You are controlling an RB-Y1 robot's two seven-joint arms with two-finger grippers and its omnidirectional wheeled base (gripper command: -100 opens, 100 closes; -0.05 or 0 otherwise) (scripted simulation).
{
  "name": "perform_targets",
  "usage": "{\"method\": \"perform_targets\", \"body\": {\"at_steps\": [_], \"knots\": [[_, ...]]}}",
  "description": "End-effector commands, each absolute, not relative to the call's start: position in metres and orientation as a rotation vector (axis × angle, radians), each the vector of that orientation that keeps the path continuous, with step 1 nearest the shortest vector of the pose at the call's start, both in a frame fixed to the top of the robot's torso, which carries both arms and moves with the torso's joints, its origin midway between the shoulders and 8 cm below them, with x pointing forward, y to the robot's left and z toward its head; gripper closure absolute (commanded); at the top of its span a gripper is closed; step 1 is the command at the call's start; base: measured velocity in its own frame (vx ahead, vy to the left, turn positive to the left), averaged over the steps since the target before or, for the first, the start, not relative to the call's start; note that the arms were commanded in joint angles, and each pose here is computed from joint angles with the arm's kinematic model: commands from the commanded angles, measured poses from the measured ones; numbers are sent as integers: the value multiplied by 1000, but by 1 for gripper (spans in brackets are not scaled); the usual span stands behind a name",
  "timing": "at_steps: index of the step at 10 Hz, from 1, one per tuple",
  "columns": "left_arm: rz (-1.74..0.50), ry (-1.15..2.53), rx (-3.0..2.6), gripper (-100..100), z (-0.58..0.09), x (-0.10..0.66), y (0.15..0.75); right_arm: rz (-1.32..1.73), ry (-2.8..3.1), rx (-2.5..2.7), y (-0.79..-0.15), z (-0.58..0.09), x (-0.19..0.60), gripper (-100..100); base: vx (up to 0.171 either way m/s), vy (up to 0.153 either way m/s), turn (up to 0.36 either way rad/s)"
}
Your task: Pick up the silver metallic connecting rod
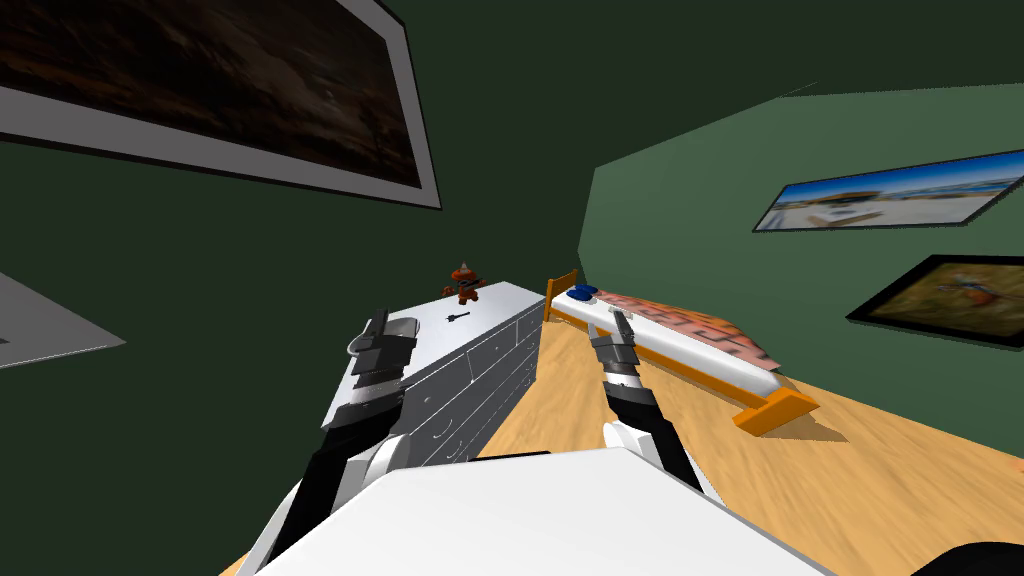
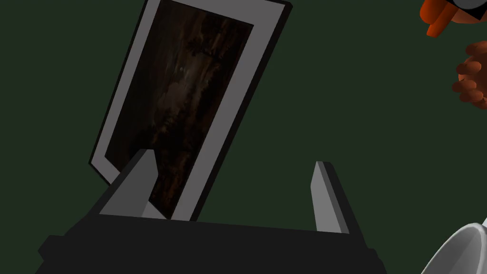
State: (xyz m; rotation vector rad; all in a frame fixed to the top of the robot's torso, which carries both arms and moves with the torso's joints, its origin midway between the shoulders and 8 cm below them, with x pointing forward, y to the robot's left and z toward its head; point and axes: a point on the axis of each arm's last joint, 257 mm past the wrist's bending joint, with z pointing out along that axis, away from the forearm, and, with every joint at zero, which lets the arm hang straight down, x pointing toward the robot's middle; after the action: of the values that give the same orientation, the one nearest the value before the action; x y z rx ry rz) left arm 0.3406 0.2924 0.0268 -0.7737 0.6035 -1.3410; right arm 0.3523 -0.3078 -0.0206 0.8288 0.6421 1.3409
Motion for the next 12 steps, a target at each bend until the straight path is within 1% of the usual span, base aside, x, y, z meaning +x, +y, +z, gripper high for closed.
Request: {"method": "perform_targets", "body": {"at_steps": [1, 12], "knots": [[-1345, 643, -758, -100, 26, 345, 289, 1341, 642, 829, -308, -21, 352, 0, 0, 0, 0], [-1368, 845, -801, -100, 20, 403, 289, 1341, 642, 829, -308, -21, 352, 0, 4, -14, 17]]}}
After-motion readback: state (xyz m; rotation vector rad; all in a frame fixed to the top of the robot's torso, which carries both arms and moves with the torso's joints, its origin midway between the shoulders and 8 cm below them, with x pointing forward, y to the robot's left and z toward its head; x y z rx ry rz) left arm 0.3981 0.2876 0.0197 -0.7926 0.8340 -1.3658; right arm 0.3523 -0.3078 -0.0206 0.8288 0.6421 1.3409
